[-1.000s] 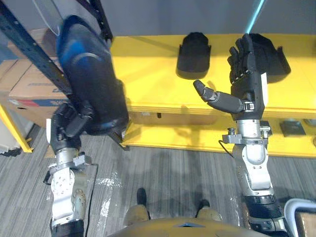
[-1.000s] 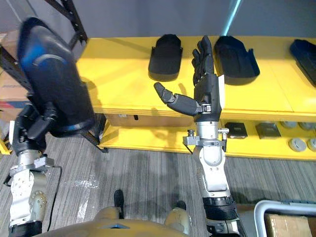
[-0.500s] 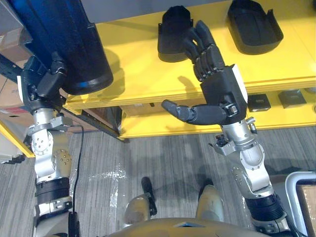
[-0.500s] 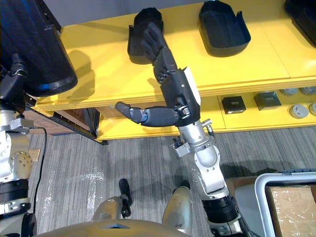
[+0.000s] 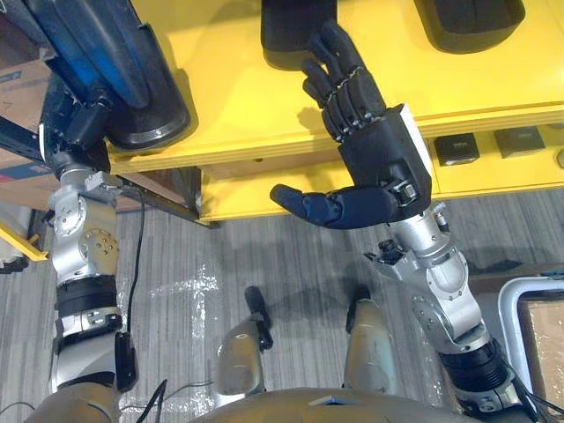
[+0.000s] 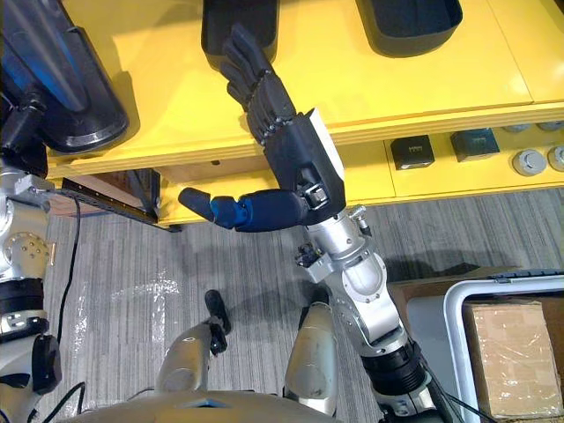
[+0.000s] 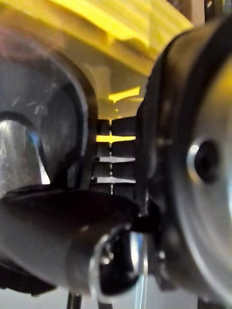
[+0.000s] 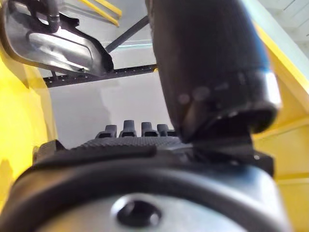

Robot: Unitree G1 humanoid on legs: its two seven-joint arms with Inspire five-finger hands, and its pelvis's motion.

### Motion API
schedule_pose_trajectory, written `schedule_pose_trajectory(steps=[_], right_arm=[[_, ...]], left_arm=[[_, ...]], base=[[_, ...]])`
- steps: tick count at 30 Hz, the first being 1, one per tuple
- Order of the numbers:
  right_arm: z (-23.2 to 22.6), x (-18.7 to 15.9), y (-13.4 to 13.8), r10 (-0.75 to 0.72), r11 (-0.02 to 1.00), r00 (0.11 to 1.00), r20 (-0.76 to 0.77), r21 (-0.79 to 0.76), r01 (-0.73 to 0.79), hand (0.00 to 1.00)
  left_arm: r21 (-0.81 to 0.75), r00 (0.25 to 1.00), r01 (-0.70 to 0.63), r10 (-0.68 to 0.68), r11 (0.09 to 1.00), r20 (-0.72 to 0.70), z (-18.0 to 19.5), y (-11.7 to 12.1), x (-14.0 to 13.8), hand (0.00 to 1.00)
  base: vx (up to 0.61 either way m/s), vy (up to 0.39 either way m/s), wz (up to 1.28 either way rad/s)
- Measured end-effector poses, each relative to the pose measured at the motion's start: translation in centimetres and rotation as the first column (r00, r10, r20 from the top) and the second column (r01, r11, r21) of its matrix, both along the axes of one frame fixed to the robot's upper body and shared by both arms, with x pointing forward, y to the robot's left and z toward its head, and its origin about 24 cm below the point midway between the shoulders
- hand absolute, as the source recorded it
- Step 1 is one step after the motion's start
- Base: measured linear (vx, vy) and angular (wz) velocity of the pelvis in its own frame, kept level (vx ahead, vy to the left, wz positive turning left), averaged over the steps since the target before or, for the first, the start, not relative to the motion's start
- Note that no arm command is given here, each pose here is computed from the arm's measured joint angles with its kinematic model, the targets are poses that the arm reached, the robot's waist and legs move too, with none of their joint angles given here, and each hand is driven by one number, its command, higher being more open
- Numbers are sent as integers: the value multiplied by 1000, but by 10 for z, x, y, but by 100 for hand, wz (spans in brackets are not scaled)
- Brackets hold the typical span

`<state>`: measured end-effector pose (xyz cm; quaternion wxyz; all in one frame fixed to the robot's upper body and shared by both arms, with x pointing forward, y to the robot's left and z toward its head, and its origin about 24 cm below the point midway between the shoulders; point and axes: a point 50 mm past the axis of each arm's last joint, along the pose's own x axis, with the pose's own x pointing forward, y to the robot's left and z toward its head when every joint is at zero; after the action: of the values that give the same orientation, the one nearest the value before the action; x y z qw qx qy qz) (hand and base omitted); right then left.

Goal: Walk over and take three plastic housings, then place them on the shelf

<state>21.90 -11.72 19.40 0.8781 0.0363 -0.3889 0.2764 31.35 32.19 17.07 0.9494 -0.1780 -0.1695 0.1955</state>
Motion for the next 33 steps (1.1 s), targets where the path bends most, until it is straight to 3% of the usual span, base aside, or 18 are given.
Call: schedule_pose_trajectory(steps=[10, 18, 19, 25, 33], right_arm=[[9, 0, 0, -22, 999, 999, 27, 40, 21, 100], [12, 2, -1, -28, 997, 999, 22, 67, 27, 100], [12, 2, -1, -30, 997, 999, 22, 68, 28, 100], [13, 3, -1, -28, 996, 1000, 6, 85, 28, 100], [13, 4, -2, -55, 992, 998, -5, 112, 55, 100]], left_arm=[[28, 1000, 22, -22, 999, 12, 32, -2, 15, 0], [36, 1000, 22, -21, 999, -18, 38, 1, 19, 0], [36, 1000, 22, -21, 999, -21, 38, 1, 20, 100], [40, 999, 9, -7, 999, -51, 44, 7, 23, 100], [168, 991, -81, 97, 982, -92, 53, 12, 23, 100]], base=[[0, -1, -2], [16, 5, -4], [0, 0, 0], [-6, -1, -2], [7, 1, -1]])
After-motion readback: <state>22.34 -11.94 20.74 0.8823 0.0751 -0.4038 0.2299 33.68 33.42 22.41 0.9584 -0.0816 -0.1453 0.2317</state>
